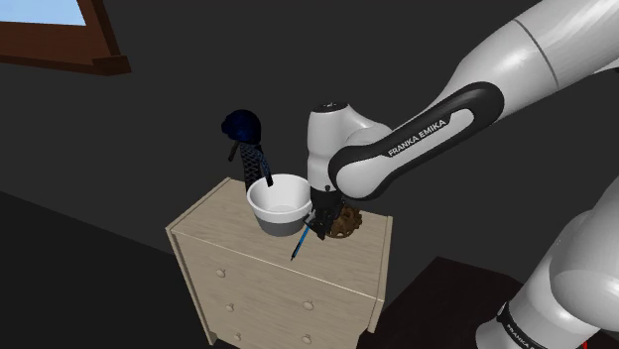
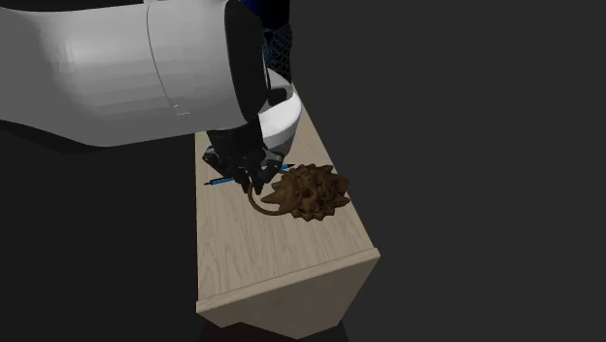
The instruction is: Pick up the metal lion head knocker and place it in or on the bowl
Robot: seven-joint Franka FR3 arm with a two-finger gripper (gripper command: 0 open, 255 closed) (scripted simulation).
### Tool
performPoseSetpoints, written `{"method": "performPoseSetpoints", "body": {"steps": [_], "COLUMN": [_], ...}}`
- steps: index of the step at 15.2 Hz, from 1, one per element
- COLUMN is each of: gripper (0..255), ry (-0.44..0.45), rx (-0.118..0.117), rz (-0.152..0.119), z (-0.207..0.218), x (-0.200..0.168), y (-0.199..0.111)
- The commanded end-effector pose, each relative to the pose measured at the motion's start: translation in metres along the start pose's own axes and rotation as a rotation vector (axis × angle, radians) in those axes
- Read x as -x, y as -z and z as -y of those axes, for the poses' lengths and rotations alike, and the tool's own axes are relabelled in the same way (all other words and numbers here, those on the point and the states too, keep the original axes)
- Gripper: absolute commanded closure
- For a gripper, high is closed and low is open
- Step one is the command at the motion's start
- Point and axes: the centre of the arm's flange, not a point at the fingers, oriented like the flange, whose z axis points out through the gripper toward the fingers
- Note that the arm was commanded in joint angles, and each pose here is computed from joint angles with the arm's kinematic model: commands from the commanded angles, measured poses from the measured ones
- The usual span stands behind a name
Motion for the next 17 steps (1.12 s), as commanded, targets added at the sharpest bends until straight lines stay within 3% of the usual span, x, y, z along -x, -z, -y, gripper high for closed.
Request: {"method": "performPoseSetpoints", "body": {"steps": [1,17], "gripper": [255,255], "ry": [0.0,0.0], "rx": [0.0,0.0], "rz": [0.0,0.0], "z": [0.0,-0.003], "x": [0.0,0.0], "y": [0.0,0.084]}}
